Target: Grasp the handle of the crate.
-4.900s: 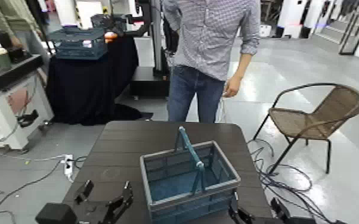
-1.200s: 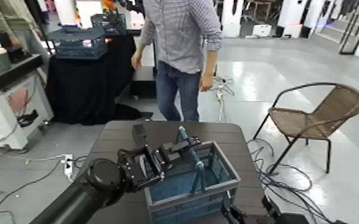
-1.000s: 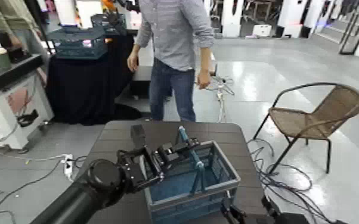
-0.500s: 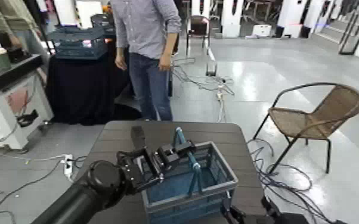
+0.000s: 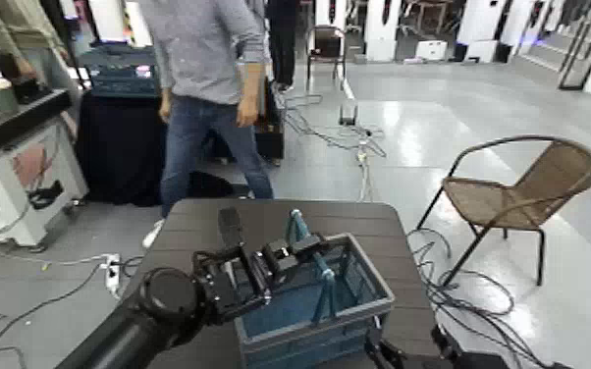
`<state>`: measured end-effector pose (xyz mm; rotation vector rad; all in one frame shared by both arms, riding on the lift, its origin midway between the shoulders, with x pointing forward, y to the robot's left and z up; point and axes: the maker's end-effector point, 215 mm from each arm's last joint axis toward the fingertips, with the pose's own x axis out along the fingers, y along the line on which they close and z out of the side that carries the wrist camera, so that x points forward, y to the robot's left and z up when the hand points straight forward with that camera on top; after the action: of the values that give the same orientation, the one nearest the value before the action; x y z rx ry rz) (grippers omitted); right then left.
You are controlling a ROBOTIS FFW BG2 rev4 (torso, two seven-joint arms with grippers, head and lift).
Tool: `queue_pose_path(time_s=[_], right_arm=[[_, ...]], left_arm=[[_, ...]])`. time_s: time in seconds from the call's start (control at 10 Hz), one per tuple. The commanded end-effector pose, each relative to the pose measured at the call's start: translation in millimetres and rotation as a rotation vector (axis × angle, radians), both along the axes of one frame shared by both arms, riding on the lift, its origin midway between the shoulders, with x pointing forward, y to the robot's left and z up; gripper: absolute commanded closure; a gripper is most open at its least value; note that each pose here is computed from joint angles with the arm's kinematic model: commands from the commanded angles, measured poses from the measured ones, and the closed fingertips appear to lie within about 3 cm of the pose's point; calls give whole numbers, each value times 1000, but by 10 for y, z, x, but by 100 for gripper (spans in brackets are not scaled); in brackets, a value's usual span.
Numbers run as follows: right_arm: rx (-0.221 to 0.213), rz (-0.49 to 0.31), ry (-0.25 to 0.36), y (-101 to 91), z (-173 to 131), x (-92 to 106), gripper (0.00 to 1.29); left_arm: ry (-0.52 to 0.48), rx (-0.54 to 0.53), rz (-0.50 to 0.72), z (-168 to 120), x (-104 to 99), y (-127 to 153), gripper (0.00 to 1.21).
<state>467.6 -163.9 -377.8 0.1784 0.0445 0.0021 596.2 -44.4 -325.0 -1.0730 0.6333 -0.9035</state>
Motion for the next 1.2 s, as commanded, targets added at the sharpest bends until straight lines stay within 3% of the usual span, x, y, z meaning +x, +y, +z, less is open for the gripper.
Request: queue_pose_path(time_s=[0.1,0.4,0.7,1.2], right_arm=[[1,-5,3,-19,-4,-10,16],[0,-7,11,-24,-24,-17,16],[-1,-10,13,-31,-30,-20,16],[-3,-18,16,-57,-30,-26,16]], left_arm=[[-31,-30,-40,191,-190,-43,120],[-53,-61,-66,405,-462,-29,120],[-35,-41,-48,333,-662,84,120],[-25,-41,-129,331,-1180,57,120]])
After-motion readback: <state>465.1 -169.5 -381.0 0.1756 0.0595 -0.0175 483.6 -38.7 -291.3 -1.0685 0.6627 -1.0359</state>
